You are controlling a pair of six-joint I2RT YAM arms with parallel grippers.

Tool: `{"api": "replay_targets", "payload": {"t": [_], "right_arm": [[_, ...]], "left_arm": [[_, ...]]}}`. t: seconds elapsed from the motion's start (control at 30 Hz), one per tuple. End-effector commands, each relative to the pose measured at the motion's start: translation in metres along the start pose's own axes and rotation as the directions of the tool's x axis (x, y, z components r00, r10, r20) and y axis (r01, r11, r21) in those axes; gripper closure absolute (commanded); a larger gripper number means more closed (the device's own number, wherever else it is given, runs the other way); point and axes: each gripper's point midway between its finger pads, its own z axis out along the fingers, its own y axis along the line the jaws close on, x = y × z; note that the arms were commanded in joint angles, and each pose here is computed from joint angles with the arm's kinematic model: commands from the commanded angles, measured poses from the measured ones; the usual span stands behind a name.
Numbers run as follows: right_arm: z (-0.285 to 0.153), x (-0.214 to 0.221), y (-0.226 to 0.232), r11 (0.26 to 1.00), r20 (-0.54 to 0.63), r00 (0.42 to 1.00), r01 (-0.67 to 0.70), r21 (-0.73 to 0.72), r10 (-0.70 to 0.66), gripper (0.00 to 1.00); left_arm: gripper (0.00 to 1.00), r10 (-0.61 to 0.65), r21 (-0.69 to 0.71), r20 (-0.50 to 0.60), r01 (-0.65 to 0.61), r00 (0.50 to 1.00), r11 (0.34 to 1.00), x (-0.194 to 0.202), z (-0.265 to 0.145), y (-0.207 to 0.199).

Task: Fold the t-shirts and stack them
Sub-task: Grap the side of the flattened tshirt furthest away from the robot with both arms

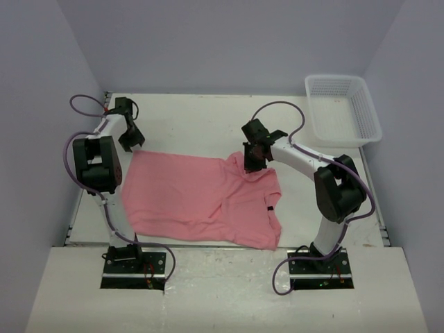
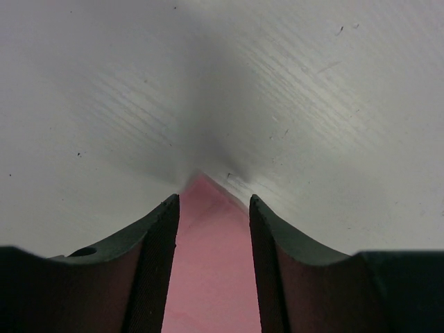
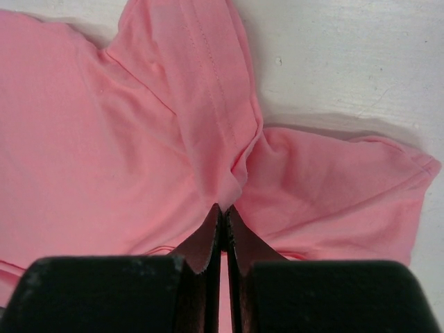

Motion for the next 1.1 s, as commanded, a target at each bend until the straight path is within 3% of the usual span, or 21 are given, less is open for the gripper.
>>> {"api": "replay_targets", "payload": {"t": [0.0, 0.33, 0.43, 0.47, 0.53, 0.57, 0.83, 1.07], "right_arm": [[-0.017, -0.011, 0.010, 0.999, 0.052, 0.999, 0.009, -0.050, -0.006, 1.00], [-0.017, -0.012, 0.012, 0.998, 0.051, 0.999, -0.003, -0.060, 0.006, 1.00], [-0.016, -0.011, 0.011, 0.998, 0.048, 0.999, -0.005, -0.055, 0.007, 1.00], [-0.015, -0.011, 0.011, 0.999, 0.047, 0.999, -0.005, -0.054, 0.007, 1.00], [-0.014, -0.010, 0.009, 0.999, 0.049, 0.999, -0.007, -0.045, 0.009, 1.00], [-0.014, -0.011, 0.007, 0.999, 0.050, 0.999, -0.008, -0.039, 0.010, 1.00], [-0.011, -0.029, -0.019, 0.998, 0.071, 0.997, -0.012, 0.058, 0.008, 1.00], [-0.026, -0.089, -0.080, 0.983, 0.156, 0.987, -0.066, 0.169, 0.039, 1.00]], "left_arm": [[0.54, -0.022, -0.009, 0.003, 0.022, 1.000, 1.000, -0.008, 0.001, 0.002], [0.60, -0.013, -0.050, -0.037, 0.011, 0.999, 0.999, 0.004, 0.016, 0.009], [0.72, -0.013, -0.046, -0.051, 0.010, 0.999, 0.999, 0.008, 0.019, 0.008], [0.81, -0.012, -0.047, -0.056, 0.009, 0.998, 0.999, 0.010, 0.020, 0.008], [0.88, -0.011, -0.052, -0.060, 0.008, 0.998, 0.999, 0.012, 0.021, 0.010], [0.99, -0.009, -0.053, -0.060, 0.006, 0.998, 0.999, 0.012, 0.021, 0.010], [1.00, -0.023, -0.057, -0.026, 0.021, 0.999, 0.998, 0.004, 0.006, 0.012], [1.00, -0.030, -0.021, 0.015, 0.030, 0.999, 0.999, -0.006, -0.018, 0.010]]}}
